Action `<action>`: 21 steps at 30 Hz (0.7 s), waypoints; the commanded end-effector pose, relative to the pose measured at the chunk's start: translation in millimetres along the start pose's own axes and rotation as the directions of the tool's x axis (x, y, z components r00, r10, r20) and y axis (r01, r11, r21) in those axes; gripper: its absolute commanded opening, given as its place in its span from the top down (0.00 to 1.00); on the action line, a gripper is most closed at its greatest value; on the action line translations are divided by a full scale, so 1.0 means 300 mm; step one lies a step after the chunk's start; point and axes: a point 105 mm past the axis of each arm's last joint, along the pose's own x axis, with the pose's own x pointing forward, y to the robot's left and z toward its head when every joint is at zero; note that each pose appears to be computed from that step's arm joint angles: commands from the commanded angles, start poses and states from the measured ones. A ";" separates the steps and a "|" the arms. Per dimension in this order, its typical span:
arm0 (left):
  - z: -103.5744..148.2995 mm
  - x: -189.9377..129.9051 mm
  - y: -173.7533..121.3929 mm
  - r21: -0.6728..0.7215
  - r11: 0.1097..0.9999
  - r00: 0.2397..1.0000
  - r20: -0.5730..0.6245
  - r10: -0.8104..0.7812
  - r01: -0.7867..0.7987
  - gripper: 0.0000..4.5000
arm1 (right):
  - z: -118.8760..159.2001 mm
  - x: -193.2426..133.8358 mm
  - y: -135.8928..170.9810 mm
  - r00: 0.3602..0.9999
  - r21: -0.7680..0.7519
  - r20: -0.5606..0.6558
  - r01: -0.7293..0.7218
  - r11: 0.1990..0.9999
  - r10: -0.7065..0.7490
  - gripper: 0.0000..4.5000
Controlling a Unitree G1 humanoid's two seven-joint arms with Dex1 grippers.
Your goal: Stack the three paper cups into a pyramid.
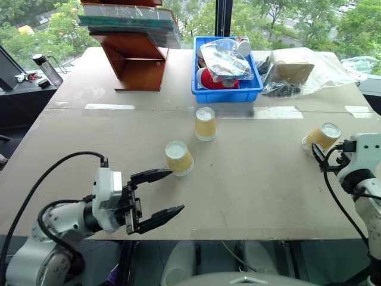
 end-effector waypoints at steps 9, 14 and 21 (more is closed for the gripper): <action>0.029 0.021 -0.031 0.025 0.999 1.000 0.015 -0.020 0.019 0.00 | 0.031 0.080 -0.011 0.998 0.039 0.044 0.032 0.999 -0.034 0.01; 0.043 0.013 -0.028 0.033 0.999 0.999 0.035 -0.012 0.011 0.00 | 0.045 0.110 0.003 0.998 0.058 0.058 0.021 0.998 -0.024 0.01; 0.051 0.005 -0.023 0.043 0.999 0.999 0.046 -0.003 0.001 0.00 | 0.063 0.132 0.021 0.997 0.070 0.073 -0.005 0.998 0.000 0.01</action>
